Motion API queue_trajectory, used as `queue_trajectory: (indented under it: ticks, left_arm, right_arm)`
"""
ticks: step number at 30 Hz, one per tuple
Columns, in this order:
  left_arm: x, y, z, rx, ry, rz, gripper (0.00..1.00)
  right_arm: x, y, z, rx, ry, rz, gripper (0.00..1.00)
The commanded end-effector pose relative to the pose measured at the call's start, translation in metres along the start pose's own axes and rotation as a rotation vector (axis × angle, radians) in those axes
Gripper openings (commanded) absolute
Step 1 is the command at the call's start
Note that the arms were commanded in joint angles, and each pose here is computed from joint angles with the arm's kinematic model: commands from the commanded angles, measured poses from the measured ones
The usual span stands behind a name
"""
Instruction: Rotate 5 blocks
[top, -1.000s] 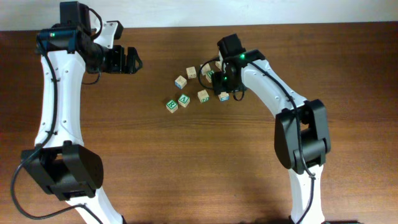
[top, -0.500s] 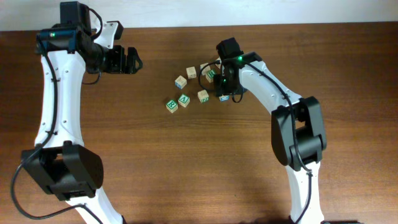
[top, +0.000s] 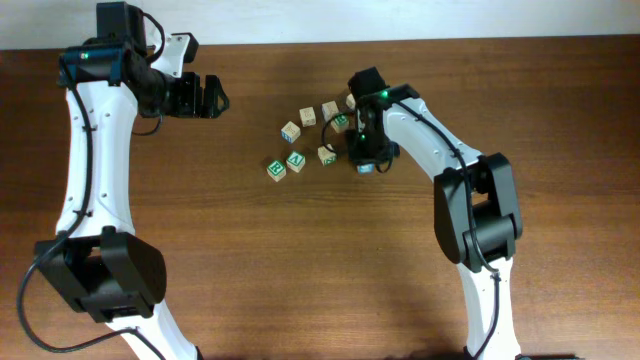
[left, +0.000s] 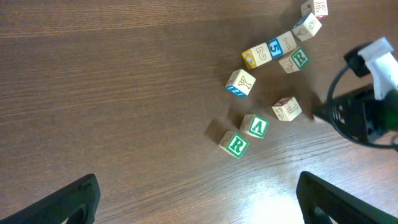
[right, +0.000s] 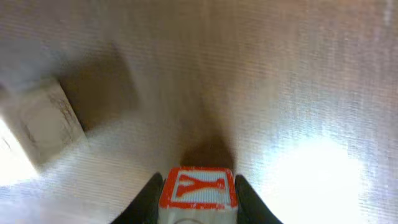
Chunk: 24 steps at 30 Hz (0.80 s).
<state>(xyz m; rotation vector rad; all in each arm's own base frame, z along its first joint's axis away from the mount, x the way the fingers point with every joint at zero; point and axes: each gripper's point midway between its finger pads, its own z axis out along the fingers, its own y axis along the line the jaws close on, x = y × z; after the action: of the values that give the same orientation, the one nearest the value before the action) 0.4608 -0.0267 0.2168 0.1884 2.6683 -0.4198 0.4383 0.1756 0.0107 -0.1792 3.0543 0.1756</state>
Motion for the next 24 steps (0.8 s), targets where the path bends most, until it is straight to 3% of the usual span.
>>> queue_trajectory:
  ticks: [1, 8, 19, 20, 22, 24]
  left_arm:
    - [-0.006, -0.003, -0.002, 0.003, -0.020, 0.033, 0.99]
    - [-0.007, -0.003, -0.002, 0.002, -0.024, 0.034, 0.99]
    - [-0.007, 0.004, -0.002, -0.040, -0.021, 0.035, 0.99]
    - [-0.007, 0.004, -0.002, -0.040, -0.022, 0.035, 0.99]
    - [-0.007, 0.004, -0.002, -0.040, -0.021, 0.035, 0.99]
    - [-0.007, 0.004, -0.002, -0.041, -0.022, 0.035, 0.99]
  right_arm:
    - [0.004, 0.002, -0.041, -0.006, -0.001, 0.011, 0.21]
    - [0.050, -0.005, -0.033, 0.035, 0.171, 0.016, 0.21]
    - [0.079, -0.012, -0.013, 0.058, 0.262, 0.020, 0.21]
    - [0.080, -0.012, -0.014, 0.059, 0.266, 0.020, 0.22]
    - [0.080, -0.012, -0.014, 0.060, 0.269, 0.020, 0.36]
    - [0.078, -0.011, -0.015, 0.058, 0.261, 0.020, 0.39]
